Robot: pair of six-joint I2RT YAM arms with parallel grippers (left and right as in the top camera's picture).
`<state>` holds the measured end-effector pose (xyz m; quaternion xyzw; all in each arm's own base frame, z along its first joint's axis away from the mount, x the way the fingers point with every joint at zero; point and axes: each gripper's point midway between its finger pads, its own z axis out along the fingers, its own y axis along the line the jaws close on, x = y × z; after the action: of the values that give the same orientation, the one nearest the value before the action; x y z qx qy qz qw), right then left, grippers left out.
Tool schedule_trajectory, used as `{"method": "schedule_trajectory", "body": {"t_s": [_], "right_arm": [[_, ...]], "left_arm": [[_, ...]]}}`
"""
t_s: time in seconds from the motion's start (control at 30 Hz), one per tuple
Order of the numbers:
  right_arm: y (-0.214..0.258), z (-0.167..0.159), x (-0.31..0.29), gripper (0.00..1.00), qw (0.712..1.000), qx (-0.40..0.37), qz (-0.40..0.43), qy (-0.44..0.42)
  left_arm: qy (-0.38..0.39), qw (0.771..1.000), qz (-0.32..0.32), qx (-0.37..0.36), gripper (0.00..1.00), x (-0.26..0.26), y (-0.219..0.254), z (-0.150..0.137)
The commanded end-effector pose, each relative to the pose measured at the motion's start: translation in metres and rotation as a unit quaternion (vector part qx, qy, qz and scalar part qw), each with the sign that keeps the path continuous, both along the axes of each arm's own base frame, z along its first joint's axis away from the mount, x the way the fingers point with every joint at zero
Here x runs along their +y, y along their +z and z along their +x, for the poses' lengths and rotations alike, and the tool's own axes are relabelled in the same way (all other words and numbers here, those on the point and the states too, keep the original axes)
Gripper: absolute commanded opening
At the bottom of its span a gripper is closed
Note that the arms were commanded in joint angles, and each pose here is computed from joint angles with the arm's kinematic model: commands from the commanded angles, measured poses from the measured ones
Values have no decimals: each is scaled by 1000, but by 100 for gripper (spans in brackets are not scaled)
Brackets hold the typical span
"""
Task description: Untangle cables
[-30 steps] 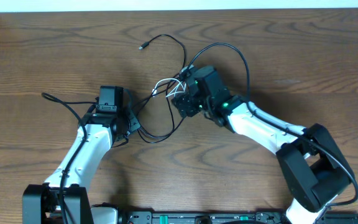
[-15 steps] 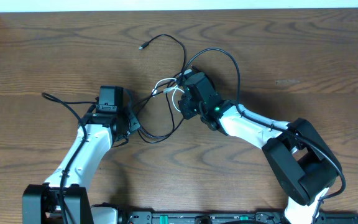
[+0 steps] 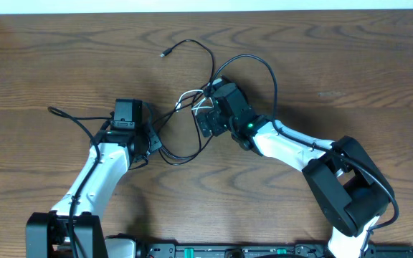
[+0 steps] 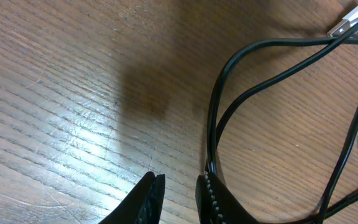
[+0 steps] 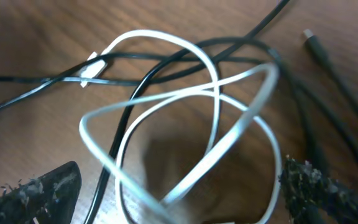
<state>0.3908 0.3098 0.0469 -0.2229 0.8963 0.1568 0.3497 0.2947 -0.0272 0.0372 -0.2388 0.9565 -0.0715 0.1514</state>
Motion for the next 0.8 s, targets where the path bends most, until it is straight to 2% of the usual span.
{"method": "schedule_trajectory", "body": {"t_s": [0.0, 0.03, 0.07, 0.13, 0.27, 0.53, 0.77], "right_arm": [[-2, 7, -4, 83, 1000, -15, -11, -19], [-1, 8, -4, 67, 1000, -16, -9, -19], [-1, 8, -4, 39, 1000, -17, -9, -19], [-1, 8, -3, 2, 1000, -17, -9, -19], [6, 10, -2, 1, 1000, -25, -2, -18], [78, 12, 3, 1, 995, -80, 49, -12], [134, -4, 15, 1, 988, -120, 92, 14]], "left_arm": [[0, 1000, 9, -11, 24, 3, 7, 6], [0, 1000, 9, -11, 24, 3, 7, 6], [0, 1000, 9, -11, 24, 3, 7, 6], [0, 1000, 9, -11, 25, 3, 7, 6], [0, 1000, 9, -13, 25, 3, 7, 6], [0, 1000, 9, -14, 25, 3, 7, 7], [0, 1000, 9, -14, 25, 3, 7, 7]]}}
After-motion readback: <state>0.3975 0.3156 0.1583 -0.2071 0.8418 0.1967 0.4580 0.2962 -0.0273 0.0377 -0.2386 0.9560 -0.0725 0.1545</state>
